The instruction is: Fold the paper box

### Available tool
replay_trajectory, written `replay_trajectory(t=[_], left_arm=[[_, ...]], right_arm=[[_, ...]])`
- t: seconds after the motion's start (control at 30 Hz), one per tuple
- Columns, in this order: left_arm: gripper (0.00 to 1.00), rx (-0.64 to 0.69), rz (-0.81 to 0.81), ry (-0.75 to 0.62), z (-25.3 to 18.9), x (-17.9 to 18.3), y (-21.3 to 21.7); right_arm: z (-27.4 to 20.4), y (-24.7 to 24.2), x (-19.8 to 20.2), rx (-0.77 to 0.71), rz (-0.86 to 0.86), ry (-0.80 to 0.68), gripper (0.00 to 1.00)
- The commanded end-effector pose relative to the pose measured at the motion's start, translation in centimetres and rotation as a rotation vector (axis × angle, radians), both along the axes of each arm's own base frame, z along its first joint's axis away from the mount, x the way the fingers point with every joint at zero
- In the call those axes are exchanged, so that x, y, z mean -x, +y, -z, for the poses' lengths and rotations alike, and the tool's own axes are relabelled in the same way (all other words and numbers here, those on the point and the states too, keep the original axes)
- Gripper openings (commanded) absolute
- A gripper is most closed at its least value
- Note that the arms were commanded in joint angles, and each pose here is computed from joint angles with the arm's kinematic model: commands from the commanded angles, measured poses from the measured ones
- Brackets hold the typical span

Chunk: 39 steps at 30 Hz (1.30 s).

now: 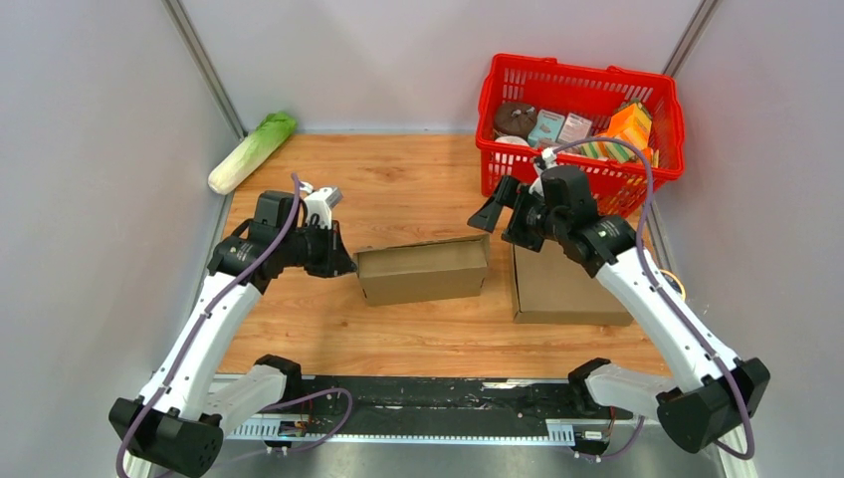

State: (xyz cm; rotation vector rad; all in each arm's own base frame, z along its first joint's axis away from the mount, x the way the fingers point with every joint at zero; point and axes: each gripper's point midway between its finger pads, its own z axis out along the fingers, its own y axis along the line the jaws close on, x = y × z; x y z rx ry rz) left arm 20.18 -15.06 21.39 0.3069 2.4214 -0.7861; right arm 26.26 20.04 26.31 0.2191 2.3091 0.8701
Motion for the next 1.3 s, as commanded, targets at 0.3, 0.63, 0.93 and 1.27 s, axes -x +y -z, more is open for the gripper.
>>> replay_trajectory(t=[0.3, 0.63, 0.93, 1.27], left_arm=[[0.0, 0.025, -0.045, -0.037, -0.3, -0.5, 0.0], [0.39, 0.126, -0.065, -0.092, -3.1, 1.6, 0.5], [0.2, 0.464, -0.022, -0.192, -10.8, -0.6, -2.2], [0.04, 0.518, -0.013, -0.088, -5.5, -3.3, -4.0]], right_arm=[[2.2, 2.2, -1.7, -0.087, -0.018, -0.055, 0.64], [4.9, 2.1, -1.2, -0.051, -0.057, -0.099, 0.57], [5.2, 2.5, -1.0, -0.049, -0.103, -0.138, 0.64], [5.9, 3.1, -1.6, -0.069, -0.104, -0.123, 0.65]])
